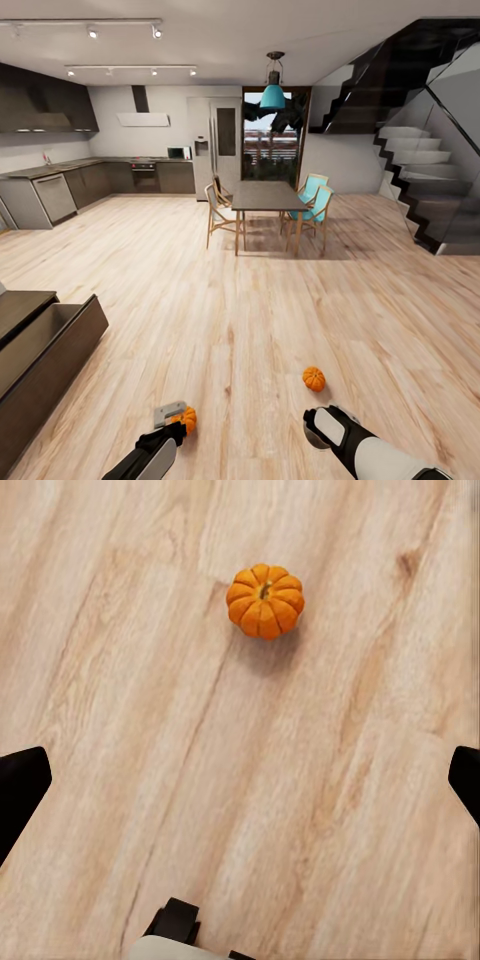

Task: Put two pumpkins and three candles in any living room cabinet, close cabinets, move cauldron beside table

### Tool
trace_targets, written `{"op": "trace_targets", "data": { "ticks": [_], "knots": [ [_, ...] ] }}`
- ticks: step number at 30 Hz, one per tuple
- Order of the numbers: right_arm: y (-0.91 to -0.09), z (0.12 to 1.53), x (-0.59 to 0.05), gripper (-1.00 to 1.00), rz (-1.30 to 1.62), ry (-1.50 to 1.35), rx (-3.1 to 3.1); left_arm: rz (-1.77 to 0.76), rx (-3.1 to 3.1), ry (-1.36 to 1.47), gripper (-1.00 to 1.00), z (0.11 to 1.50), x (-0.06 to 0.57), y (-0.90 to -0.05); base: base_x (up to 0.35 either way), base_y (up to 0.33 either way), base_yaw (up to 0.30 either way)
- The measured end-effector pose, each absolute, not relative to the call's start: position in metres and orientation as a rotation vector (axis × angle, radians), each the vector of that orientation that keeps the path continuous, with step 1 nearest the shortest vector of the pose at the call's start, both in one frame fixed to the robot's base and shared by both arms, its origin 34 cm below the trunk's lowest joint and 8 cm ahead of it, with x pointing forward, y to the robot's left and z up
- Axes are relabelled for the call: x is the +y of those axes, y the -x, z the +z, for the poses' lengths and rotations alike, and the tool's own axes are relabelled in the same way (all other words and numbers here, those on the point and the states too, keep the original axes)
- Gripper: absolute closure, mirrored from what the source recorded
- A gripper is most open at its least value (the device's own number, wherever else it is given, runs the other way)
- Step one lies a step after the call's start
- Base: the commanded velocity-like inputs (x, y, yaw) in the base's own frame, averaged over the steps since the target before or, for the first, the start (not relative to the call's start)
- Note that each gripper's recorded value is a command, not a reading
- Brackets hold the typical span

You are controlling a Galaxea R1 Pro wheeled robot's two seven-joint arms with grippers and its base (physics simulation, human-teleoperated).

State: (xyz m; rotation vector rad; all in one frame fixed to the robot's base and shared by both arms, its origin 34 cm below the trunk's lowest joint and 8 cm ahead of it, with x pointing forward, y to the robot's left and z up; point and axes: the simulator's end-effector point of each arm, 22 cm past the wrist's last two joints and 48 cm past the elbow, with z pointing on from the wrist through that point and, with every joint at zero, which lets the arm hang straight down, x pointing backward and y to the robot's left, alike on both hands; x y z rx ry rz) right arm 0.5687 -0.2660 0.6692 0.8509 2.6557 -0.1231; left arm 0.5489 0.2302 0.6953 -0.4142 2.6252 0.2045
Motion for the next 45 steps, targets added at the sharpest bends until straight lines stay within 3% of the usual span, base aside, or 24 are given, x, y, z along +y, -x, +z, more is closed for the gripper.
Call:
{"op": "trace_targets", "data": {
  "ticks": [34, 45],
  "knots": [
    [-0.5696, 0.6696, -0.2658, 1.0, -0.122, -0.848, 2.654, 0.204, 2.625, 0.413, -1.0, 0.6953, 0.23, -0.5488, 0.321, -0.064, 0.002],
    [-0.5685, 0.6681, -0.2659, 1.0, -0.124, -0.848, 2.658, 0.205, 2.628, 0.413, -1.0, 0.6941, 0.2301, -0.5481, 0.278, -0.079, 0.231]
  ]
}}
